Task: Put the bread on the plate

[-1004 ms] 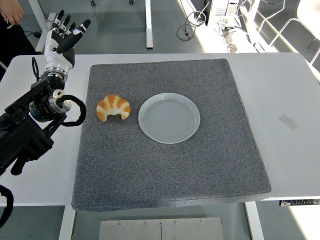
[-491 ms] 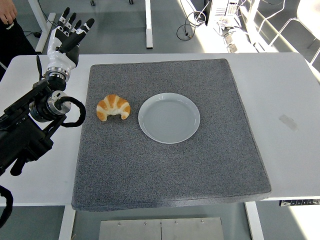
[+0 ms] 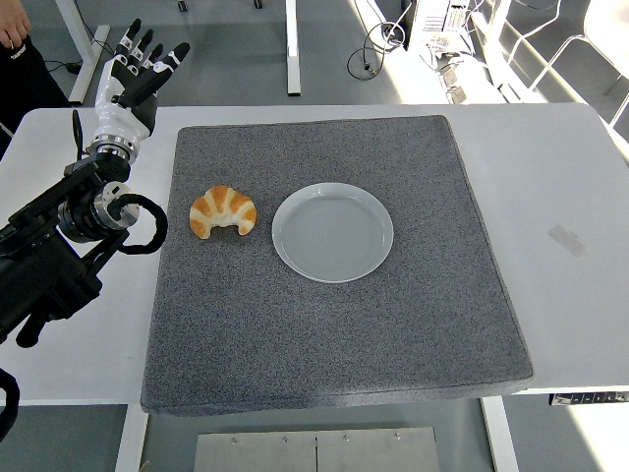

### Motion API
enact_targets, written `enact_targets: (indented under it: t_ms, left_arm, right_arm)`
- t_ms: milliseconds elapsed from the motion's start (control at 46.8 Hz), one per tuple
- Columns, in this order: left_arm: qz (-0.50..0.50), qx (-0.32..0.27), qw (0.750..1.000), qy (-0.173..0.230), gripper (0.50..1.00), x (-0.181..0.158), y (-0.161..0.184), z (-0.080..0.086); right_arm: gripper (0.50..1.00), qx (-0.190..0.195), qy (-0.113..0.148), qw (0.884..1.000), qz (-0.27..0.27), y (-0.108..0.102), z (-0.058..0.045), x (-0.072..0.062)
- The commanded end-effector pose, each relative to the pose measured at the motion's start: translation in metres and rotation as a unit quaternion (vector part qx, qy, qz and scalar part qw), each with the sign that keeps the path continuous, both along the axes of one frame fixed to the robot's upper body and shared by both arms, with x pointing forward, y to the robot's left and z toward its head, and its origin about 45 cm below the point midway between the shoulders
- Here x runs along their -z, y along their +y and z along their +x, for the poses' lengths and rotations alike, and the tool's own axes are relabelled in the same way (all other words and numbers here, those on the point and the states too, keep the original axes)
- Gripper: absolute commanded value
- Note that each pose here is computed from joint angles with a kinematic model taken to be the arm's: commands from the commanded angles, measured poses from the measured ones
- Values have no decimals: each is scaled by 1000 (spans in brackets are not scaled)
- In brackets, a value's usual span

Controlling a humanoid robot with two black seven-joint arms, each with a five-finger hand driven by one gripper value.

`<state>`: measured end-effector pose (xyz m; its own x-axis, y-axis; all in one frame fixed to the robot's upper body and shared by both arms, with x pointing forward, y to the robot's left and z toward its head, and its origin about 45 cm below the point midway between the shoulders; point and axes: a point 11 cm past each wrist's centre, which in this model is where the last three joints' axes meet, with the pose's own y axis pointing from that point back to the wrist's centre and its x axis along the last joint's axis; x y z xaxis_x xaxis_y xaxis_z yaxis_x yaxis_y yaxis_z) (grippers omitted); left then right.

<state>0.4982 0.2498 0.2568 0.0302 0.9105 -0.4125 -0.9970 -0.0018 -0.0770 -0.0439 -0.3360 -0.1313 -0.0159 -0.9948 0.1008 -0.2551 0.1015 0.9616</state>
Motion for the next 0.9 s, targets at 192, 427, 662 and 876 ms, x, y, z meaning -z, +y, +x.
enact_targets:
  t_ms: [192,427,662,876]
  left_arm:
    - [87,14,996,-2,972,-13,14,3]
    - [223,67,972,-29,949,-54,21,0]
    - [358,118,925,-36,948,-65,16,-7]
    - [433,167,885,-43,939,-64,1,-21]
  right_arm:
    - [1000,0,0,1000,0,0,0,0]
    - [1000,0,0,1000,0,0,0,0]
    - [1000,0,0,1000,0,0,0,0]
    - [1000,0,0,1000,0,0,0,0]
